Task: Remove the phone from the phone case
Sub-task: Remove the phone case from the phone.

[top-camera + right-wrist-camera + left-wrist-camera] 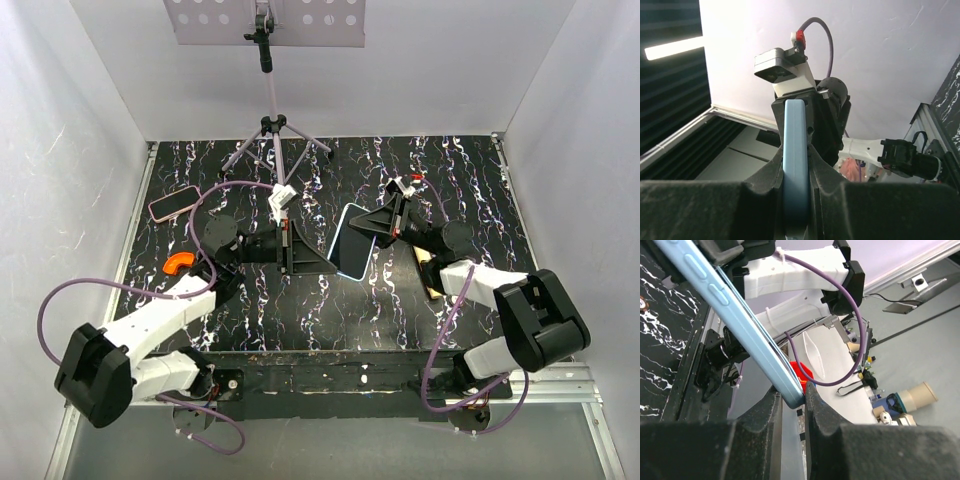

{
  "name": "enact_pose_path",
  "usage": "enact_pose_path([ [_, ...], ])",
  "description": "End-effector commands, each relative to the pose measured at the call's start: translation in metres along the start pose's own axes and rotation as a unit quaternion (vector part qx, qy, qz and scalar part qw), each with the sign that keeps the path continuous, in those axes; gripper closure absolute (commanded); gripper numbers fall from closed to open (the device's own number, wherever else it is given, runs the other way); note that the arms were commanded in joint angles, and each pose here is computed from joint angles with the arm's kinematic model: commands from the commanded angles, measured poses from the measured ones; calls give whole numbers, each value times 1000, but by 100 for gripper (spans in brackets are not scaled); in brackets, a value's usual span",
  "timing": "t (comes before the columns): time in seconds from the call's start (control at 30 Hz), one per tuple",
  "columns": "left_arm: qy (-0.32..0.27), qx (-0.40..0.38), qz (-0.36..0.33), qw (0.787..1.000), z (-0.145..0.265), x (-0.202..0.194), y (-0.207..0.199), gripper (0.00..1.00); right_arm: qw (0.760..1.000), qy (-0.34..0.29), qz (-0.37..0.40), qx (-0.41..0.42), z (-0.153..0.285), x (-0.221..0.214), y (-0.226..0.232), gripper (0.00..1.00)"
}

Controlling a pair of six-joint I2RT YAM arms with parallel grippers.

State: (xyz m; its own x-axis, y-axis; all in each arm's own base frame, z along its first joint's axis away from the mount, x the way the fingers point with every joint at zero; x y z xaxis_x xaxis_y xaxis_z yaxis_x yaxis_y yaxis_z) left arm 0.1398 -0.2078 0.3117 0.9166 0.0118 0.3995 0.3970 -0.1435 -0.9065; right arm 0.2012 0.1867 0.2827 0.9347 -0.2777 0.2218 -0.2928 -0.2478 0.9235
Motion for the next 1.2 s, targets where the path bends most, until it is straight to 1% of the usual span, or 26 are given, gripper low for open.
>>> enact_pose_path([
  [0.0,-40,-145,-223,963,-10,18,-53,100,998,25,-60,2,-11,-12,-14,99],
  [0.13,-45,-153,-238,958,-14,23,-43,100,997,27,-74,27,-15,-16,-10,99],
  [0.33,-47,-143,-232,961,-20,28,-24,100,995,33,-83,42,-19,-20,-3,99],
  [0.4,-55,-127,-222,965,-20,30,-16,100,995,31,-78,49,-19,-21,2,99],
  [0.5,-76,-73,-185,977,-18,35,3,100,996,21,-61,63,-19,-21,11,99],
  [0.57,-87,-16,-150,985,-17,35,19,100,996,22,-47,73,-20,-21,18,99],
  [0.7,-102,78,-121,984,-9,28,36,100,995,21,-16,92,-22,-20,30,99],
  [0.8,-96,73,-129,984,-1,17,34,100,996,10,8,92,-21,-15,30,99],
  [0.83,-82,61,-119,988,0,12,30,92,996,6,14,87,-19,-13,27,99],
  [0.9,-59,56,-88,993,5,2,27,60,997,-2,26,77,-16,-8,22,99],
  [0.93,-52,56,-73,994,7,-2,25,40,997,-2,29,70,-16,-6,18,99],
  [0.97,-46,51,-60,996,9,-8,23,25,997,-5,34,66,-15,-4,16,99],
  [1.03,-44,43,-36,997,13,-14,17,7,997,-10,43,61,-16,-1,12,99],
  [1.07,-46,47,-21,998,13,-14,15,2,997,-8,46,58,-18,-1,11,99],
  [1.13,-51,67,21,996,12,-14,16,2,997,-9,59,56,-20,1,11,99],
  [1.17,-51,73,42,995,11,-13,17,4,996,-11,66,54,-20,2,11,99],
])
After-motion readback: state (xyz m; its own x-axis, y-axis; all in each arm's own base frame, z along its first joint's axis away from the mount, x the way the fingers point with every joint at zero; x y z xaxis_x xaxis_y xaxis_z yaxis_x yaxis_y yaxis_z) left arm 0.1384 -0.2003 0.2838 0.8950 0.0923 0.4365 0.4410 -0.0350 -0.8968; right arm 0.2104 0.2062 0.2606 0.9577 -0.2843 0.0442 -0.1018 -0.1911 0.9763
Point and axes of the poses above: each gripper's point midway between its finger pads, its own z axis back along the fingers, its own y axis along the line the jaws close on, x = y × z, the point moved 10 cm from there along z, back along the fingers, and after that the axes turned 9 degrees about z, right-handed, at the moved point
